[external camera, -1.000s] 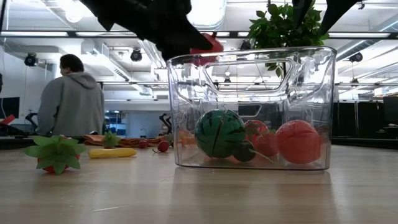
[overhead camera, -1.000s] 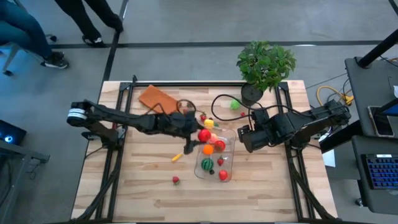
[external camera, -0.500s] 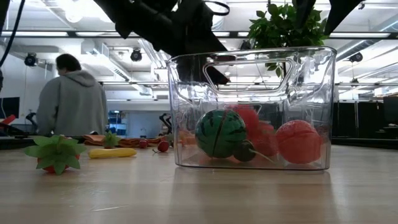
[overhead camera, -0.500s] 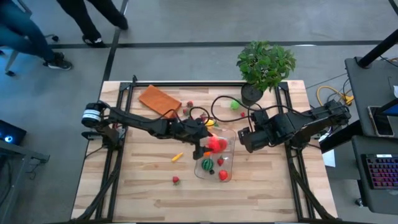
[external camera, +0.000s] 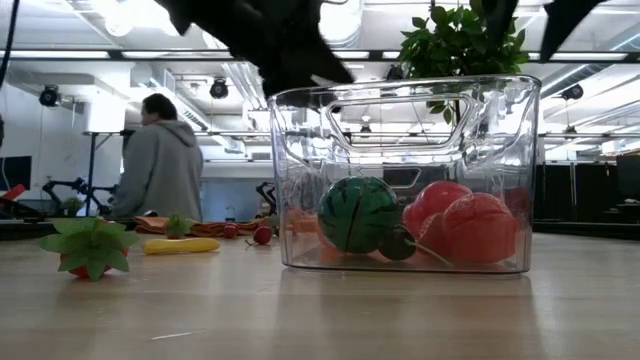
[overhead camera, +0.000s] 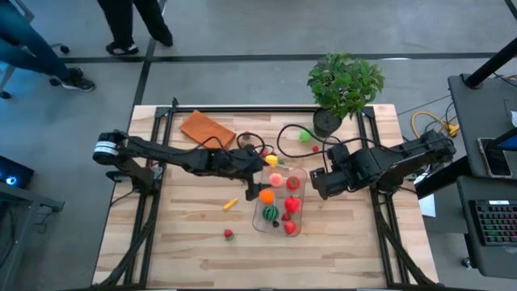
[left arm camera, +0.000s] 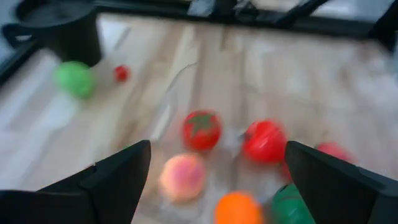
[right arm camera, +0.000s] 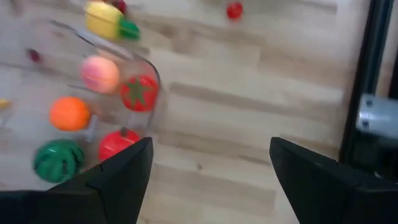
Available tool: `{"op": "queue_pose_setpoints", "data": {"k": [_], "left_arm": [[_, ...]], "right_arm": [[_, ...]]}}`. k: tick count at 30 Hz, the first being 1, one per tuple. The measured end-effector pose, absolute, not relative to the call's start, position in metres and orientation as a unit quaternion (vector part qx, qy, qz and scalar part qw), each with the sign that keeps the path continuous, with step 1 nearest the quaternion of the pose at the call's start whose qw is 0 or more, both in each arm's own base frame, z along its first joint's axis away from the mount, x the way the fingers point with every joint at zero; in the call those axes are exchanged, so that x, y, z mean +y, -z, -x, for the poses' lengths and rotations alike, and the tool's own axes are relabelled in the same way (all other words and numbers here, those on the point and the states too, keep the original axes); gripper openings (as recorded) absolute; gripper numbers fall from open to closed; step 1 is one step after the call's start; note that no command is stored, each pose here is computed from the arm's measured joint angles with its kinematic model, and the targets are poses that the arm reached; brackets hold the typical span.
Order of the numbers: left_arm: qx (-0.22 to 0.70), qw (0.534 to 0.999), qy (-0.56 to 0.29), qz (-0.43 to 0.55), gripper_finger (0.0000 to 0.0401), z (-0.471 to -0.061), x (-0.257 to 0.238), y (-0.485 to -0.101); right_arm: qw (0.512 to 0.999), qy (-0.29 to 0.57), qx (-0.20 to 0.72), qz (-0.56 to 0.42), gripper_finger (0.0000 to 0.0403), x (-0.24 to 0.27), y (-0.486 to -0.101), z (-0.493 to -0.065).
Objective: Pick and placing Produce into tupperware
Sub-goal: Put the cherry into the transparent bin
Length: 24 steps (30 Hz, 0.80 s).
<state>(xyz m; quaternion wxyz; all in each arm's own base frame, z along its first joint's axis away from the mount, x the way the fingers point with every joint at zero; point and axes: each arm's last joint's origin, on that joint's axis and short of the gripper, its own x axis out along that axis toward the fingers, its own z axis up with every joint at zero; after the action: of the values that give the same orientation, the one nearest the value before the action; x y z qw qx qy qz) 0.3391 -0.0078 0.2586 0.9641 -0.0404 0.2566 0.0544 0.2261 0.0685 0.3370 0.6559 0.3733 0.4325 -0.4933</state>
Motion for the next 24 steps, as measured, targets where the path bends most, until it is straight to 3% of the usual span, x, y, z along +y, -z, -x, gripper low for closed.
{"op": "queue_pose_setpoints", "data": {"k": [9,17,24], "left_arm": [[0.316,0.942,-0.110,0.000,0.0352,-0.297,-0.001,-0.273],[0.319,0.931,-0.177,-0.025,0.0351,-0.268,0.004,-0.275],[0.325,0.927,-0.182,-0.035,0.0351,-0.252,0.008,-0.270]], "right_arm": [[0.581,0.530,0.456,-0.417,0.0306,0.082,-0.301,-0.219],[0.553,0.556,0.404,-0.470,0.0304,0.087,-0.264,-0.222],[0.526,0.642,0.307,-0.466,0.0303,0.071,-0.233,-0.212]]}}
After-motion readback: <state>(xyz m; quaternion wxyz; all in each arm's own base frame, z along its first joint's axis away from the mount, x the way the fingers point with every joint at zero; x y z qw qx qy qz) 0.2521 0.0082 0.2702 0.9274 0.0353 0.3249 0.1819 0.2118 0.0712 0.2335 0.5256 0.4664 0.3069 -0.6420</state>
